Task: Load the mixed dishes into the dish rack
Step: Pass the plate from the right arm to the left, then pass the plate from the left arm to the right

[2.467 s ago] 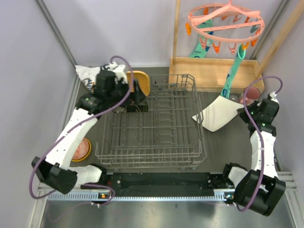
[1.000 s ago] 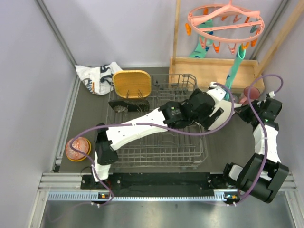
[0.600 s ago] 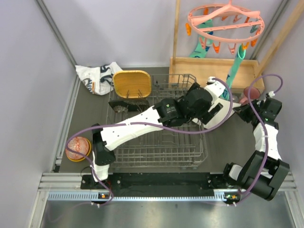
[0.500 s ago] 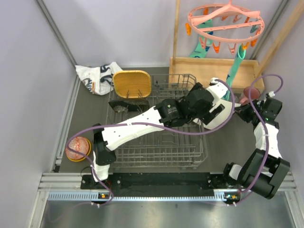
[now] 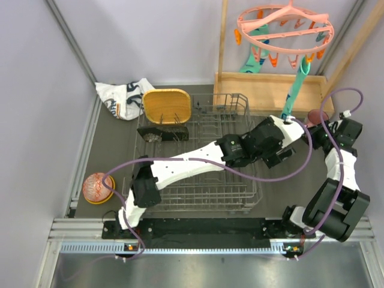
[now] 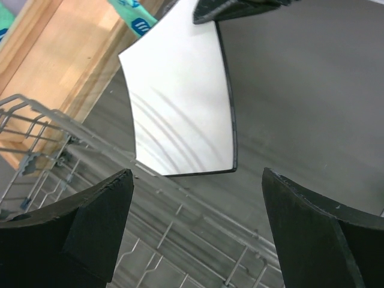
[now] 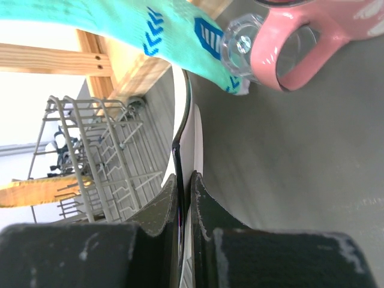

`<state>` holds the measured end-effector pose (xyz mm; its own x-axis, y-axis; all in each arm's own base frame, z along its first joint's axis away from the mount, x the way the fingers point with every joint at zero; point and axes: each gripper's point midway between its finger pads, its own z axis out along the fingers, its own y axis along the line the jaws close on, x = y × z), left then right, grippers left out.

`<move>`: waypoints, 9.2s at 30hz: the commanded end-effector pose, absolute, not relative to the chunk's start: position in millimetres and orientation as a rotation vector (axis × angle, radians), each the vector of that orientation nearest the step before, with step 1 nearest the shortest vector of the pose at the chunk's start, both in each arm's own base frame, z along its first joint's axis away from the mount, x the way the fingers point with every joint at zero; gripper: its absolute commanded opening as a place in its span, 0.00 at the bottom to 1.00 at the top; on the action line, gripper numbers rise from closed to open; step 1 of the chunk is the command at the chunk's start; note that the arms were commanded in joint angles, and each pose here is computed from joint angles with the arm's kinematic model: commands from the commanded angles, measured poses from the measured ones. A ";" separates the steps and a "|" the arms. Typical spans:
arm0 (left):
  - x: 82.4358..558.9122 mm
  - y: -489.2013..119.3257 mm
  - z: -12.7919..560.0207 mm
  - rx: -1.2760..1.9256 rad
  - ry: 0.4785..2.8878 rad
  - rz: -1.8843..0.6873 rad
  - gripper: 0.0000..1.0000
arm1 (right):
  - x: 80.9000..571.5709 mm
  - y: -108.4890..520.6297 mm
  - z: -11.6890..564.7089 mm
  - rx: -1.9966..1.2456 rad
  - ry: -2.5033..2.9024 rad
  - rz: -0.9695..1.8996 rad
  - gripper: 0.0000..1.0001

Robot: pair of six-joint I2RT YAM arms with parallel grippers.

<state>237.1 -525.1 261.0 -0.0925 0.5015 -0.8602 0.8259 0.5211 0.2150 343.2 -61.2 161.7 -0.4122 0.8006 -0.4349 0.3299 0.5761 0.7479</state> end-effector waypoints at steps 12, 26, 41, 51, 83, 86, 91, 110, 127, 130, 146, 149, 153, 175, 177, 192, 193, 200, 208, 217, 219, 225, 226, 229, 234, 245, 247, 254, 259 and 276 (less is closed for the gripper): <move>225.4 -566.3 236.0 1.183 1.658 -0.398 0.93 | 364.8 -48.8 232.0 0.722 1.847 0.921 0.00; 245.3 -565.5 186.3 1.237 1.618 -0.164 0.93 | 365.6 -47.9 231.0 0.729 1.845 0.944 0.00; 255.7 -565.7 158.6 1.278 1.592 -0.056 0.62 | 367.8 -48.7 229.1 0.736 1.845 0.957 0.00; 250.4 -566.5 144.1 1.315 1.615 -0.076 0.51 | 368.6 -48.7 226.9 0.740 1.848 0.963 0.00; 250.2 -567.1 137.6 1.318 1.627 -0.073 0.00 | 370.8 -49.4 222.9 0.745 1.857 0.973 0.00; 250.2 -567.1 137.6 1.318 1.627 -0.073 0.00 | 370.7 -49.2 222.2 0.745 1.859 0.974 0.00; 249.8 -567.1 139.6 1.319 1.625 -0.077 0.00 | 370.8 -49.0 218.4 0.761 1.872 0.984 0.00; 243.8 -570.1 145.0 1.329 1.613 -0.126 0.00 | 371.8 -54.1 201.6 0.806 1.936 0.956 0.00; 245.0 -569.4 138.9 1.333 1.629 -0.114 0.00 | 372.3 -52.6 187.8 0.837 1.972 0.989 0.31; 248.2 -569.6 139.9 1.326 1.633 -0.097 0.00 | 372.9 -52.3 183.5 0.855 1.987 1.005 0.38; 250.2 -571.9 152.3 1.313 1.623 -0.096 0.00 | 374.7 -40.5 156.1 0.897 2.074 1.019 0.48; 249.7 -571.6 157.1 1.307 1.617 -0.098 0.00 | 375.1 -37.8 147.2 0.905 2.097 1.024 0.48; 250.3 -569.9 160.3 1.303 1.616 -0.092 0.00 | 378.3 -37.2 139.5 0.907 2.119 1.030 0.48; 250.3 -566.5 175.8 1.287 1.596 -0.071 0.00 | 379.9 -21.0 105.2 0.904 2.281 1.015 0.39; 250.4 -566.9 176.4 1.285 1.594 -0.073 0.00 | 378.7 -20.4 102.6 0.905 2.288 1.018 0.32; 251.1 -564.9 176.5 1.280 1.595 -0.057 0.00 | 379.3 -17.9 109.2 0.876 2.278 1.035 0.00; 251.2 -564.5 176.3 1.280 1.596 -0.055 0.00 | 379.4 -18.2 110.0 0.873 2.276 1.031 0.00; 250.5 -563.8 178.3 1.268 1.606 -0.065 0.56 | 381.4 -19.2 119.9 0.852 2.258 1.021 0.00; 247.8 -559.2 201.1 1.214 1.621 -0.107 0.98 | 383.0 -20.3 130.5 0.811 2.257 1.010 0.00; 234.6 -545.5 279.7 1.092 1.598 -0.272 0.98 | 383.9 -22.2 134.8 0.798 2.246 0.995 0.00; 233.2 -538.8 285.5 1.077 1.610 -0.276 0.98 | 383.3 -22.1 132.6 0.804 2.250 0.995 0.00; 234.8 -515.7 313.7 1.005 1.597 -0.260 0.98 | 384.6 -22.0 131.2 0.804 2.246 1.001 0.00; 235.3 -512.8 318.2 0.995 1.593 -0.257 0.98 | 384.6 -21.9 131.2 0.806 2.246 1.002 0.00; 237.1 -507.8 326.8 0.972 1.587 -0.247 0.98 | 384.5 -21.1 131.0 0.804 2.247 1.005 0.00; 237.6 -490.7 378.2 0.848 1.557 -0.297 0.98 | 385.2 -23.5 136.4 0.788 2.231 0.975 0.00; 234.6 -362.9 477.2 0.467 1.555 -0.469 0.99 | 387.2 -39.5 223.9 0.583 2.058 0.745 0.00; 236.3 -336.8 487.1 0.416 1.557 -0.469 0.99 | 386.7 -41.1 238.8 0.533 2.036 0.710 0.00; 232.9 -285.1 502.3 0.318 1.546 -0.438 0.99 | 377.8 -48.2 279.8 0.439 1.956 0.575 0.00; 232.7 -273.2 502.2 0.296 1.554 -0.417 0.99 | 364.8 -58.6 308.1 0.380 1.904 0.418 0.00; 227.5 -242.4 523.4 0.227 1.523 -0.415 0.99 | 314.0 -35.0 412.0 0.241 1.647 0.349 0.00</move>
